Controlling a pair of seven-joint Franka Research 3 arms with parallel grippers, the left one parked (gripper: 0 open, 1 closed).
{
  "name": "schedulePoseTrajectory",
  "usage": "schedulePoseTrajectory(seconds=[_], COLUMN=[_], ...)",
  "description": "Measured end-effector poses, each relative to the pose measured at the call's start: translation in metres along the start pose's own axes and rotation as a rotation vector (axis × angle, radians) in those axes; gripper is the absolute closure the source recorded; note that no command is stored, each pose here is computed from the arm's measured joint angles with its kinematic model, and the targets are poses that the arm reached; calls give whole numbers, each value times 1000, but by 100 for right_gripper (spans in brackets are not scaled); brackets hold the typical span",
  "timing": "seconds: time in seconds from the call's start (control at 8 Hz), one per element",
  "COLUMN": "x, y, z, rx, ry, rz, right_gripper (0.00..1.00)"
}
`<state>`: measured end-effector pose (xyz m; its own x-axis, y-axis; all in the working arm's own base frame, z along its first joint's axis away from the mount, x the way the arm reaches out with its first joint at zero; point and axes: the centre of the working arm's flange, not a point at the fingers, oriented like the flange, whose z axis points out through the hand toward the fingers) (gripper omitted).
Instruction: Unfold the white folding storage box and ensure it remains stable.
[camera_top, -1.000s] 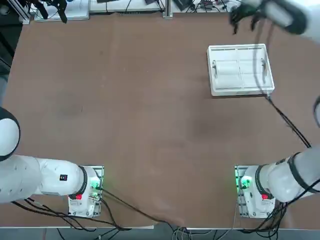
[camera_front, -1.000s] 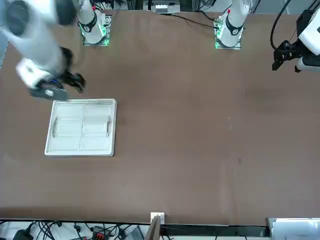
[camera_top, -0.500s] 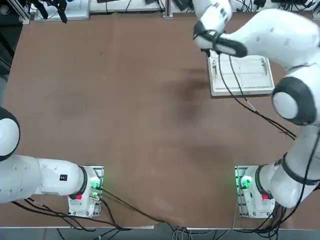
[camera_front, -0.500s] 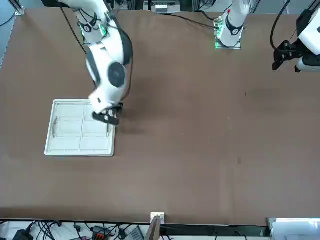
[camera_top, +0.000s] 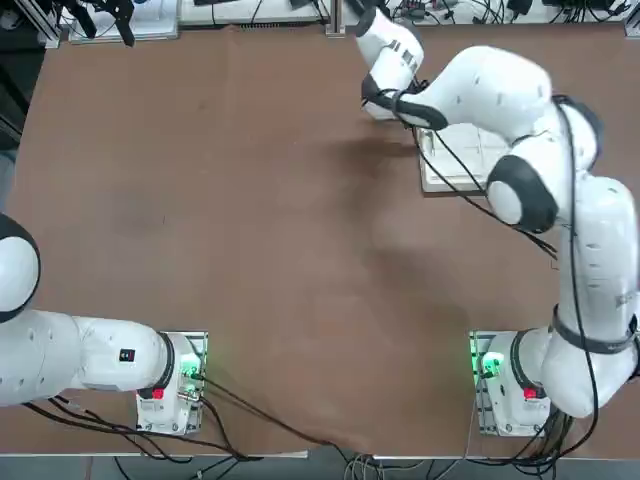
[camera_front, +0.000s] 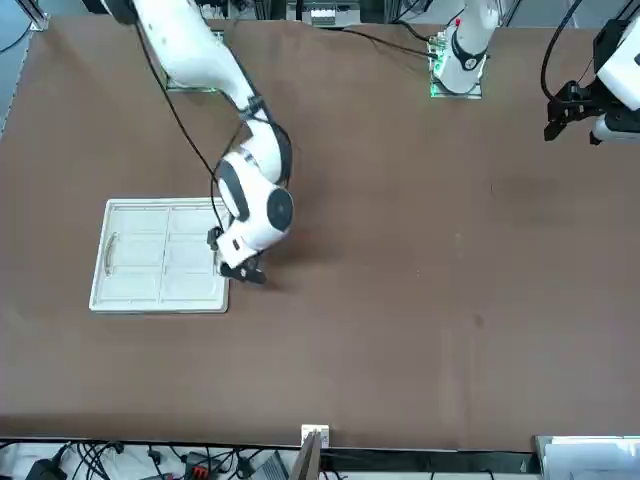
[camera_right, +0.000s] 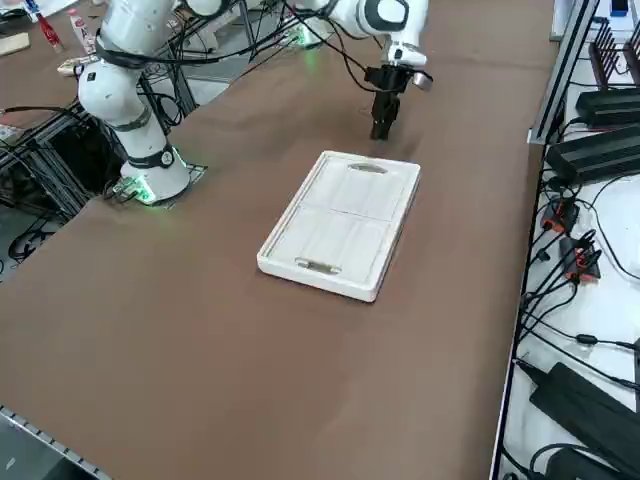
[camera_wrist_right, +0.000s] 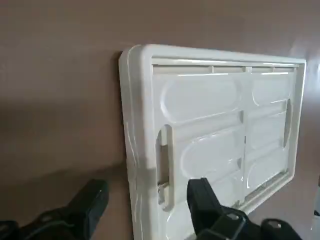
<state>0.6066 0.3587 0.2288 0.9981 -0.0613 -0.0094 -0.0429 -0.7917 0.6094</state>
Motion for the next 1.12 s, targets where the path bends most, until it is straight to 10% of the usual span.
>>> schedulePoseTrajectory(seconds=[1.12], x=[-5], y=[-24], z=[49], rx=[-159], ry=[-38], rz=[-36], right_gripper=[18])
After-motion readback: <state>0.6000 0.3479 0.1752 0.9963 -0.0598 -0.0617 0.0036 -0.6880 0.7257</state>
